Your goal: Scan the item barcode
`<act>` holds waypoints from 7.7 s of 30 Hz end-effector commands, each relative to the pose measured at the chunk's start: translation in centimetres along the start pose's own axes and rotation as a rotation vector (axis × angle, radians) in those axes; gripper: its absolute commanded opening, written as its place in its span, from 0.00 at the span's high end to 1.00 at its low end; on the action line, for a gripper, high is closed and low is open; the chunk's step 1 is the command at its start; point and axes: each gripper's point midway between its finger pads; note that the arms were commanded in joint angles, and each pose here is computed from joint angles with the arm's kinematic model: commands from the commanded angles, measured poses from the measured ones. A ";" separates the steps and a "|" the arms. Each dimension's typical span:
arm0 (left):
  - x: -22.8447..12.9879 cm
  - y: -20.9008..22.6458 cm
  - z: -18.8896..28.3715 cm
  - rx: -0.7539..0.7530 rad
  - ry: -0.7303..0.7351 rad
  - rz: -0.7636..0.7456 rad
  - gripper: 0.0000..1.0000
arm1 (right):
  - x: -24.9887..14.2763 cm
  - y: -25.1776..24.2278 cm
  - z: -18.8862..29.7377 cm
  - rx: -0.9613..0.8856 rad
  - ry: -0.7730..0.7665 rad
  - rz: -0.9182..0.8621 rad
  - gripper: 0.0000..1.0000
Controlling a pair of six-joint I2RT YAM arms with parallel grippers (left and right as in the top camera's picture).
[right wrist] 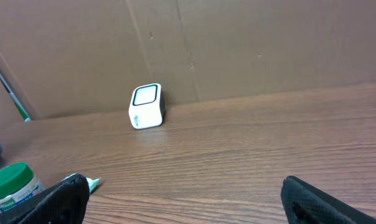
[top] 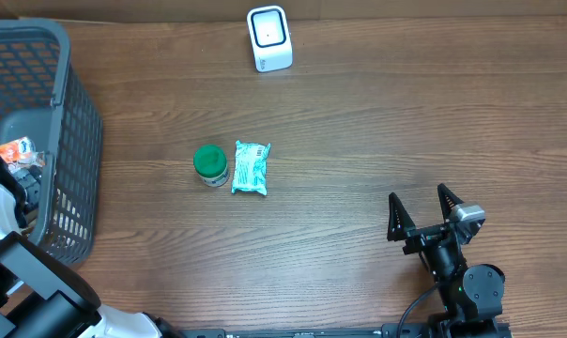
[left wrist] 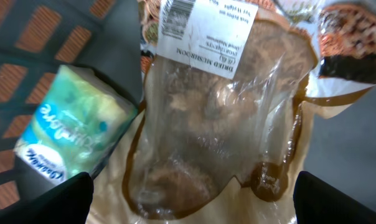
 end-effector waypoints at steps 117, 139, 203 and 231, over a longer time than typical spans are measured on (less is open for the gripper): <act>-6.5 -2.9 -4.5 -0.138 0.276 0.094 0.71 | -0.2 -0.4 0.0 -0.011 -0.001 0.005 0.00; -2.9 -1.4 0.3 -0.160 0.284 0.142 0.96 | -0.2 -0.4 0.0 -0.011 -0.001 0.005 0.00; -14.2 -41.3 23.0 -0.731 0.209 -0.204 0.96 | -0.2 -0.4 0.0 -0.011 -0.001 0.005 0.00; -15.6 -48.6 24.4 -0.792 0.217 -0.266 0.01 | -0.2 -0.4 0.0 -0.011 -0.001 0.005 0.00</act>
Point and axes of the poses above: each gripper's point midway between its finger pads, its own z axis back along the fingers, its own y axis along the line the jaws close on, x = y × z, and after that the axes turned 14 degrees about -z, right-handed
